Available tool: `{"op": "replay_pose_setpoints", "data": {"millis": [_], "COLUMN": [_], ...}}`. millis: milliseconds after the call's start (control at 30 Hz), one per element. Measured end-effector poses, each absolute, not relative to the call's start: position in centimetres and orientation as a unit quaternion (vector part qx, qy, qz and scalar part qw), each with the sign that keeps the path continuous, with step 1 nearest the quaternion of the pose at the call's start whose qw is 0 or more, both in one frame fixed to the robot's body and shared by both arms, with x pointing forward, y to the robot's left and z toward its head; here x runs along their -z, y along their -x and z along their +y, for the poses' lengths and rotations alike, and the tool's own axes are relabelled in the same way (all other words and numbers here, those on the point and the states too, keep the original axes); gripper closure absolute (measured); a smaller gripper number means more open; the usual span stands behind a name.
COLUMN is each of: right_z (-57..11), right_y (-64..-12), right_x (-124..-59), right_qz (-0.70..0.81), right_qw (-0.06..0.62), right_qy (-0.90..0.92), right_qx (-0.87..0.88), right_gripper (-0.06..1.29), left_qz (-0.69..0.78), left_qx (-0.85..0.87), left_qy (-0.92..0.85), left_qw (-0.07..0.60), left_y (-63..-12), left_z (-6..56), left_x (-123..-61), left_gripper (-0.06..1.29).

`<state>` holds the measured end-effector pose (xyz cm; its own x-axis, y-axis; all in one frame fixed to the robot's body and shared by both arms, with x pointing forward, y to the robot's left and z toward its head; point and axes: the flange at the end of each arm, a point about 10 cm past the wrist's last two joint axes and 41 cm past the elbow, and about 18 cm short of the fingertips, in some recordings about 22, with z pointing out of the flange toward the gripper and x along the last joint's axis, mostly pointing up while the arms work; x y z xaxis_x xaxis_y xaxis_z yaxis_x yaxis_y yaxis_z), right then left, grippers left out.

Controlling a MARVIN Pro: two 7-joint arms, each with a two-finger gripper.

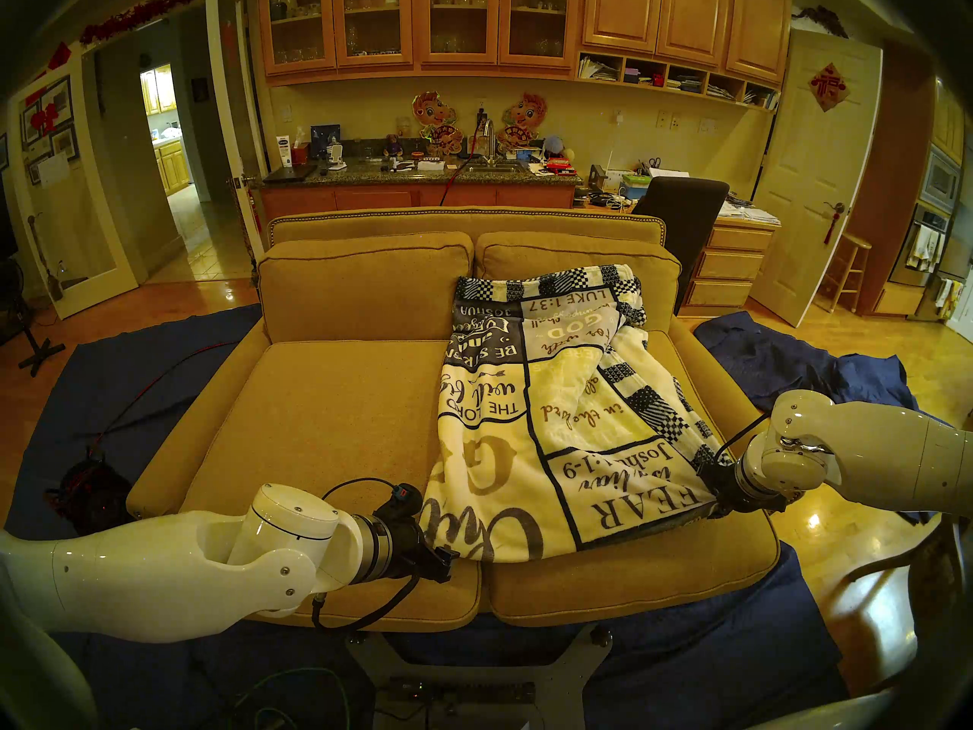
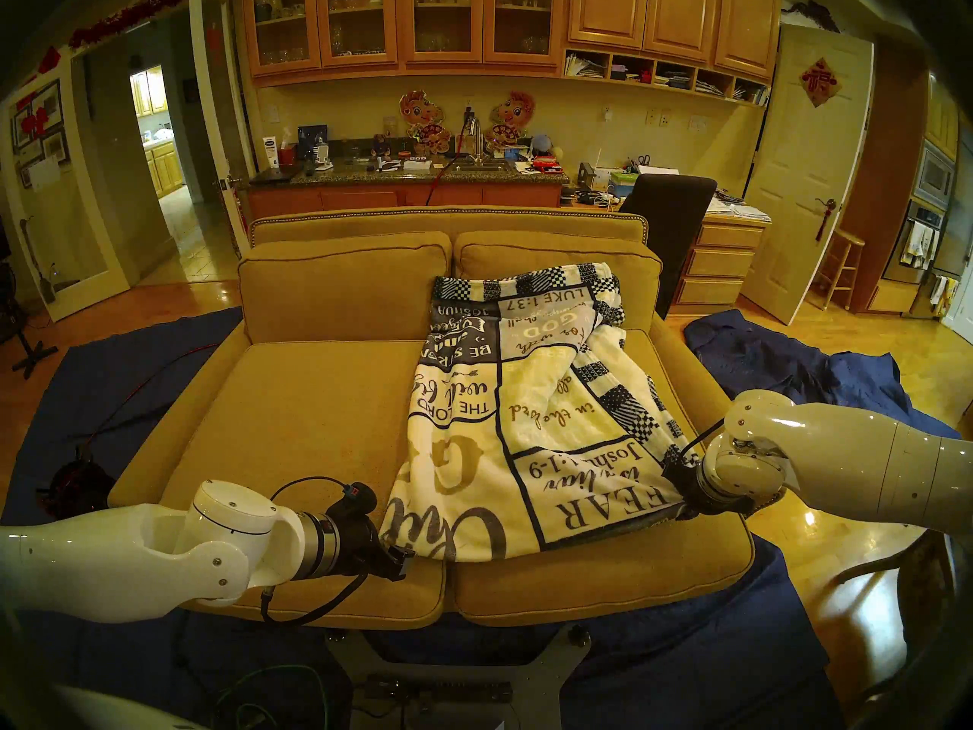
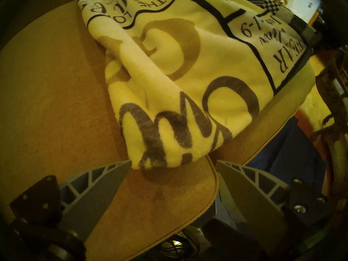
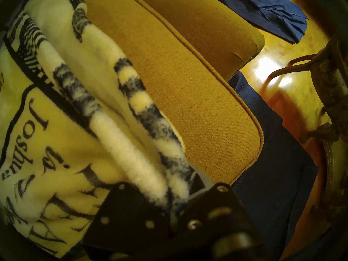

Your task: Fold the blanket in half twice

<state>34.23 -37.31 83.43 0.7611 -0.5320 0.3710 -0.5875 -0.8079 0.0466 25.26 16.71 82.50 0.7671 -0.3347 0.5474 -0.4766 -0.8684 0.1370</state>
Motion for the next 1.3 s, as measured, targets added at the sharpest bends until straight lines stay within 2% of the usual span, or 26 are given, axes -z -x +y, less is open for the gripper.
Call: {"op": "replay_pose_setpoints", "data": {"millis": [767, 800, 833, 867, 900, 933, 1300], "right_z": [-37.0, -37.0, -37.0, -37.0, -37.0, -37.0, -37.5], "right_y": [-34.0, -34.0, -33.9, -33.9, -33.9, -33.9, -34.2], "right_x": [-83.5, -83.5, -83.5, -83.5, -83.5, -83.5, -83.5], "right_qz": [-0.295, -0.295, -0.295, -0.296, -0.296, -0.296, -0.313], "right_qw": [0.087, 0.087, 0.087, 0.088, 0.088, 0.088, 0.081], "right_qy": [-0.938, -0.938, -0.938, -0.938, -0.938, -0.938, -0.932], "right_qx": [-0.16, -0.16, -0.159, -0.159, -0.158, -0.158, -0.165], "right_gripper": [1.21, 1.13, 0.82, 0.37, 0.06, 0.0, 0.0], "left_qz": [-0.205, -0.205, -0.206, -0.206, -0.207, -0.207, -0.208], "left_qx": [-0.264, -0.265, -0.265, -0.265, -0.265, -0.265, -0.266], "left_qy": [-0.934, -0.934, -0.934, -0.933, -0.933, -0.933, -0.933], "left_qw": [0.125, 0.125, 0.126, 0.126, 0.126, 0.126, 0.126], "left_y": [-25.0, -25.0, -25.0, -25.0, -25.0, -25.0, -25.0], "left_z": [19.2, 19.2, 19.2, 19.2, 19.2, 19.2, 19.2], "left_x": [-81.0, -81.0, -81.0, -81.0, -81.0, -81.1, -81.1], "left_gripper": [0.01, 0.02, 0.02, 0.01, 0.02, 0.01, 0.02]}}
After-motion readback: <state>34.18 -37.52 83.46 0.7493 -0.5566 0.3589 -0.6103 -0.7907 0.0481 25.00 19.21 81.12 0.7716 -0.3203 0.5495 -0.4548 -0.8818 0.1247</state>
